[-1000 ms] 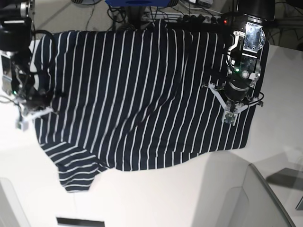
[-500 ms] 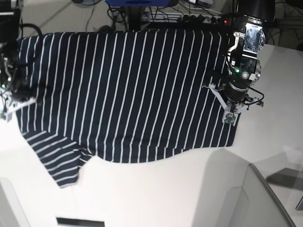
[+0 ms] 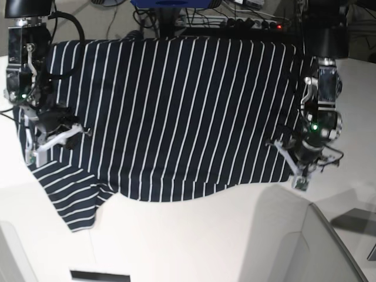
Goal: Layout the t-shirt on the table in an organized manner, then fold the t-shirt properly
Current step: 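Grasp the shirt edges with both grippers and smooth the shirt, then hold the shirt with the right gripper and pull the left gripper's edge outward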
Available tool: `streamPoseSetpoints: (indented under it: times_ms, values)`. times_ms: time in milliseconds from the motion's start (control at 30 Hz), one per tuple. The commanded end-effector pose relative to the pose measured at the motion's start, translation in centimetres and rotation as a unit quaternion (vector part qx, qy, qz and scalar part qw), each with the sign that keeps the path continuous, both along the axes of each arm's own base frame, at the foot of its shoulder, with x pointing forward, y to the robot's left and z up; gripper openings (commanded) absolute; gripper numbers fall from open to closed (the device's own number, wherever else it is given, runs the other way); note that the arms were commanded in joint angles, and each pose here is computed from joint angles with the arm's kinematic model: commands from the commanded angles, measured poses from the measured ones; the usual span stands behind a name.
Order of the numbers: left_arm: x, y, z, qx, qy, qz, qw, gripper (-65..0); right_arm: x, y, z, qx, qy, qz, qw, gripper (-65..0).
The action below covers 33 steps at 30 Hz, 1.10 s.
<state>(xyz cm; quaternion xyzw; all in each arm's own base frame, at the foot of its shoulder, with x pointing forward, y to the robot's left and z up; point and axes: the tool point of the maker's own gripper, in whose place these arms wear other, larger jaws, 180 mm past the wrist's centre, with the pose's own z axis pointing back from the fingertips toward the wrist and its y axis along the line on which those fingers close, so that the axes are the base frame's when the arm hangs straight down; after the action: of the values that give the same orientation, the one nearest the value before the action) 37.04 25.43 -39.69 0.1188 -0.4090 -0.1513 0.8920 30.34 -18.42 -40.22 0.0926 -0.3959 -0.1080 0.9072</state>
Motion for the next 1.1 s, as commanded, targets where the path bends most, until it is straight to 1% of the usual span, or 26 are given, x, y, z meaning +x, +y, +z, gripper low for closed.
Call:
streamPoseSetpoints:
  times_ms: [0, 33, 100, 133, 200, 233, 300, 400, 567, 667, 733, 900, 1067]
  values:
    - [1.4, 1.5, 1.7, 0.016, -0.017, -0.003, 1.0, -65.0, 1.1, 0.1, 1.6, 0.001, -0.03, 0.004, 0.9996, -55.2]
    - [1.8, 1.6, 1.5, 0.015, -0.011, -0.013, 1.0, -58.7, 1.0, 0.1, 1.4, 0.001, -0.027, 0.004, 0.9996, -55.2]
    - [3.0, 1.3, 0.9, 0.013, 0.011, -0.037, 0.999, -41.5, 0.2, -0.1, 0.9, -0.002, -0.018, 0.005, 0.9998, -55.2]
    - [3.5, 1.9, 0.8, 0.026, 0.023, -0.048, 0.998, -34.7, -0.1, -0.2, 0.8, -0.003, -0.016, 0.005, 0.9999, -55.2]
    - [4.5, 2.2, 0.4, 0.047, 0.042, -0.064, 0.996, -25.2, -0.4, -0.2, 0.5, -0.004, -0.011, 0.005, 0.9999, -55.2]
    - [5.1, 2.1, 0.4, 0.057, 0.049, -0.072, 0.995, -22.2, -0.8, -0.2, 0.1, -0.004, -0.005, 0.005, 1.0, -55.2]
    - [6.1, 1.9, 0.3, 0.075, 0.061, -0.085, 0.992, -20.7, -1.3, -0.4, -0.2, -0.006, 0.001, 0.005, 1.0, -55.2]
    - [7.2, 1.5, 0.3, 0.098, 0.073, -0.102, 0.987, -20.7, -1.5, -0.3, -0.4, -0.005, 0.003, 0.005, 1.0, -55.2]
    - [7.4, 1.5, -2.0, 0.12, 0.134, -0.125, 0.976, -20.1, -1.9, -0.2, -0.6, -0.004, 0.007, 0.006, 0.9999, -55.2]
    - [6.6, 0.9, -3.6, 0.096, 0.162, -0.155, 0.97, -20.1, -2.0, -0.2, -0.7, -0.004, 0.009, 0.006, 0.9999, -55.2]
    - [5.5, 0.8, -4.9, 0.08, 0.182, -0.165, 0.966, -20.1, -2.0, -0.2, -0.8, -0.004, 0.01, 0.006, 0.9999, -55.2]
    - [4.6, 1.2, -6.0, 0.066, 0.195, -0.162, 0.965, -20.7, -2.0, -0.2, -0.8, -0.004, 0.01, 0.005, 0.9999, -55.2]
    - [3.2, 0.6, -7.9, 0.044, 0.212, -0.159, 0.963, -21.1, -2.0, 0.1, -0.7, -0.002, 0.009, 0.009, 0.9999, -55.2]
